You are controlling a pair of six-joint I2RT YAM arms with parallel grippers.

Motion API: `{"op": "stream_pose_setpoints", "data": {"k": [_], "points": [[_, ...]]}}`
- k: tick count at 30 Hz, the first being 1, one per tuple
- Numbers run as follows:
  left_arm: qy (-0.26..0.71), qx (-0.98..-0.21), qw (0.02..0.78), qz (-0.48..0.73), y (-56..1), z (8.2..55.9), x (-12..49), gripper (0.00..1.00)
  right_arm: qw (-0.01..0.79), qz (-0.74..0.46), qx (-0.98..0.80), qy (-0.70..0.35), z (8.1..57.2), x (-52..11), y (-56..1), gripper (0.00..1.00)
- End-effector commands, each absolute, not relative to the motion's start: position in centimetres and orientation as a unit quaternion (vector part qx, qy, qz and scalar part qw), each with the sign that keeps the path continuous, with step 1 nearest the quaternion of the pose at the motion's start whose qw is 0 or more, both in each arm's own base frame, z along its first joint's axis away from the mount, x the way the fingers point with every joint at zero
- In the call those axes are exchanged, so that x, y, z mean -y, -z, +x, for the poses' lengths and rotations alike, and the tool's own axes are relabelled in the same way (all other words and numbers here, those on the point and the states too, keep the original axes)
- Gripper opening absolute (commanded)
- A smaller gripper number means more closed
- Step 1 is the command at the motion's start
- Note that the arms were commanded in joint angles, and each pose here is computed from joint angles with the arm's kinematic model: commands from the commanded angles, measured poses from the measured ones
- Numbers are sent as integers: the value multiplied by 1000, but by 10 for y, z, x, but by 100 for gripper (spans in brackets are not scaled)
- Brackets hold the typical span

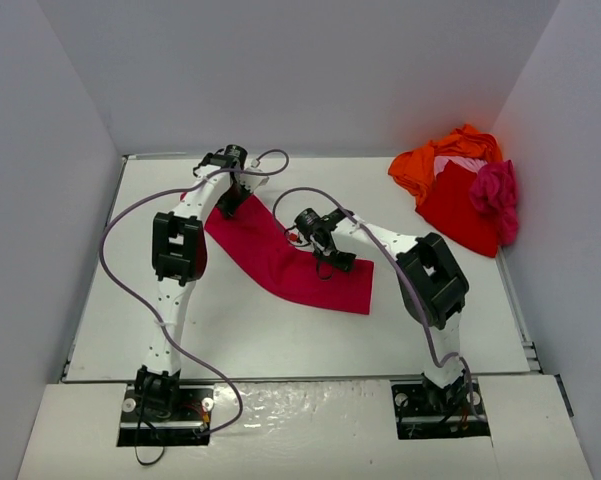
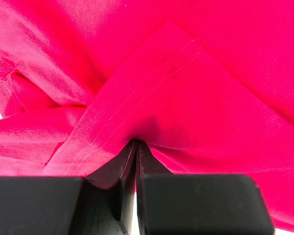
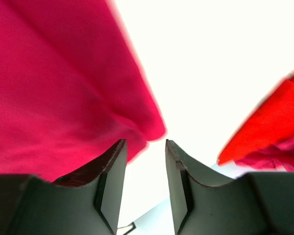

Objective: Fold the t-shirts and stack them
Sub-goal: Rotate the tshirt 90 degrees

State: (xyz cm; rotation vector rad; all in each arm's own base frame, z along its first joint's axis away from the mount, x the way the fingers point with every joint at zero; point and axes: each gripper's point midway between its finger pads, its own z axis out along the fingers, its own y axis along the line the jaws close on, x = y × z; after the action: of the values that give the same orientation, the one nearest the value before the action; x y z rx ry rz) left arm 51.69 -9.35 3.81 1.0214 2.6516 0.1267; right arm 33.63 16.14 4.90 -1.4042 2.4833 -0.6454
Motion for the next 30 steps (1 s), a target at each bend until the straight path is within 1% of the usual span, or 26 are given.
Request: {"op": "stream_pose_setpoints", "data": {"k": [1, 3, 5, 8, 10, 16, 18, 22, 24, 28, 30], "points": [[-65, -917, 218, 327, -85, 540, 88, 0, 216, -407, -847, 265, 367, -154, -123, 33], [-67, -915, 236, 321, -96, 542, 88, 0, 230, -389, -847, 280, 375, -143, -135, 26], [-77, -914, 245, 316, -102, 543, 85, 0, 232, -380, -847, 291, 380, -132, -138, 26], [-84, -913, 238, 320, -108, 545, 82, 0, 223, -370, -853, 294, 380, -119, -133, 28], [-84, -916, 218, 326, -95, 544, 81, 0, 217, -370, -856, 289, 376, -115, -127, 28], [-93, -915, 220, 325, -80, 563, 88, 0, 211, -389, -866, 233, 365, -125, -116, 26], [-118, -910, 217, 334, -71, 571, 87, 0, 211, -387, -868, 227, 365, -127, -114, 25], [-126, -901, 205, 361, -55, 568, 103, 0, 202, -394, -870, 218, 362, -129, -106, 25], [-121, -900, 233, 348, -74, 571, 104, 0, 202, -394, -870, 217, 362, -130, -105, 25], [-126, -901, 267, 317, -95, 576, 101, 0, 208, -386, -869, 231, 364, -125, -111, 24], [-122, -901, 295, 294, -122, 578, 99, 0, 211, -382, -869, 235, 364, -121, -115, 24]]}}
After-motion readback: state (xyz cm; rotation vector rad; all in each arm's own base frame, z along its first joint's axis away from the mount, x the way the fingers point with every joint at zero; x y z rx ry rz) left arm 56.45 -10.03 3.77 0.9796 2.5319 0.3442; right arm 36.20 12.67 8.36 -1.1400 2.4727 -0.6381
